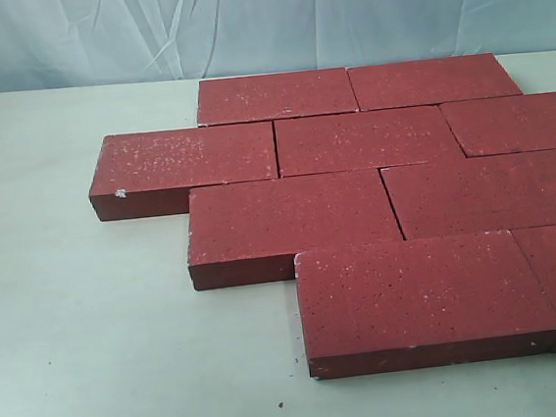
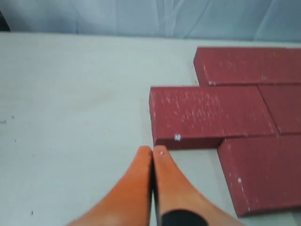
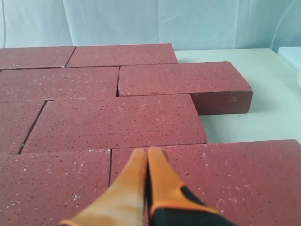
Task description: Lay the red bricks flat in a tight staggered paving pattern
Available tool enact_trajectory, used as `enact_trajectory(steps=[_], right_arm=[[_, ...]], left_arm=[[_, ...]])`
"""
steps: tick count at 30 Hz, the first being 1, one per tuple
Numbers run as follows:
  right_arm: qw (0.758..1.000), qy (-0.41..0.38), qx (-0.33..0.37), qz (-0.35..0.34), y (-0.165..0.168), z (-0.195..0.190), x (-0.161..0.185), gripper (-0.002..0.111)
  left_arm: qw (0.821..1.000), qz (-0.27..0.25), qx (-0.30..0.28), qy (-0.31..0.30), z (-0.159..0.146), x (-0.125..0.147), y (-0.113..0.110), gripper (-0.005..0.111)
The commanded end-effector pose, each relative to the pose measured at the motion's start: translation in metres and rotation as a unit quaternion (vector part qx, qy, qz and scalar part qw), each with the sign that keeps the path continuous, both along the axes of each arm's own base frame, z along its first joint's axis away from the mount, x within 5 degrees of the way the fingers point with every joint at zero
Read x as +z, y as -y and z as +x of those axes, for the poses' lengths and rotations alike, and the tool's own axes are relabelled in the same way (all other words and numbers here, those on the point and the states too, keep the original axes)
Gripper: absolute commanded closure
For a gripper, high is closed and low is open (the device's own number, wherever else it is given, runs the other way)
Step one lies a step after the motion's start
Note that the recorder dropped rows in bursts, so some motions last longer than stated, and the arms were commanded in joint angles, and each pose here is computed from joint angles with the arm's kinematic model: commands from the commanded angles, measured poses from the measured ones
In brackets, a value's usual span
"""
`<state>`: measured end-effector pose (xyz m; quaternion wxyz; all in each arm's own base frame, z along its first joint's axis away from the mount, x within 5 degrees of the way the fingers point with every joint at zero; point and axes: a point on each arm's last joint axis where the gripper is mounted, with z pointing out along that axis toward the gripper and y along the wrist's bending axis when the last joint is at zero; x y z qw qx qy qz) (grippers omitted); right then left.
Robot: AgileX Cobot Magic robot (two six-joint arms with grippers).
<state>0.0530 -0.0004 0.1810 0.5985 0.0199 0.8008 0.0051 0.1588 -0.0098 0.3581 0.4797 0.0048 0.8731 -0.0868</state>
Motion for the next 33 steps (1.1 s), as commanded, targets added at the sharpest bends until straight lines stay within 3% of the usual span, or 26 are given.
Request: enact_trajectory(steps=[1, 16, 23, 28, 33], right_arm=[[1.000, 0.006, -0.003, -0.002, 0.000, 0.000, 0.000, 0.109], [1.000, 0.006, -0.003, -0.002, 0.000, 0.000, 0.000, 0.109], [1.000, 0.007, -0.003, -0.002, 0.000, 0.000, 0.000, 0.109], [1.000, 0.007, -0.003, -0.002, 0.000, 0.000, 0.000, 0.109], [1.000, 0.007, -0.003, -0.002, 0.000, 0.000, 0.000, 0.109]], left_arm=[[0.996, 0.004, 0.020, 0.086, -0.013, 0.007, -0.002, 0.107], [0.990, 0.071, 0.038, 0.118, -0.063, -0.067, -0.008, 0.107], [0.978, 0.070, 0.058, 0.187, -0.083, -0.110, -0.009, 0.107], [0.976, 0.069, 0.059, 0.196, -0.097, -0.147, -0.009, 0.107], [0.973, 0.070, 0.061, 0.212, -0.103, -0.165, -0.009, 0.107]])
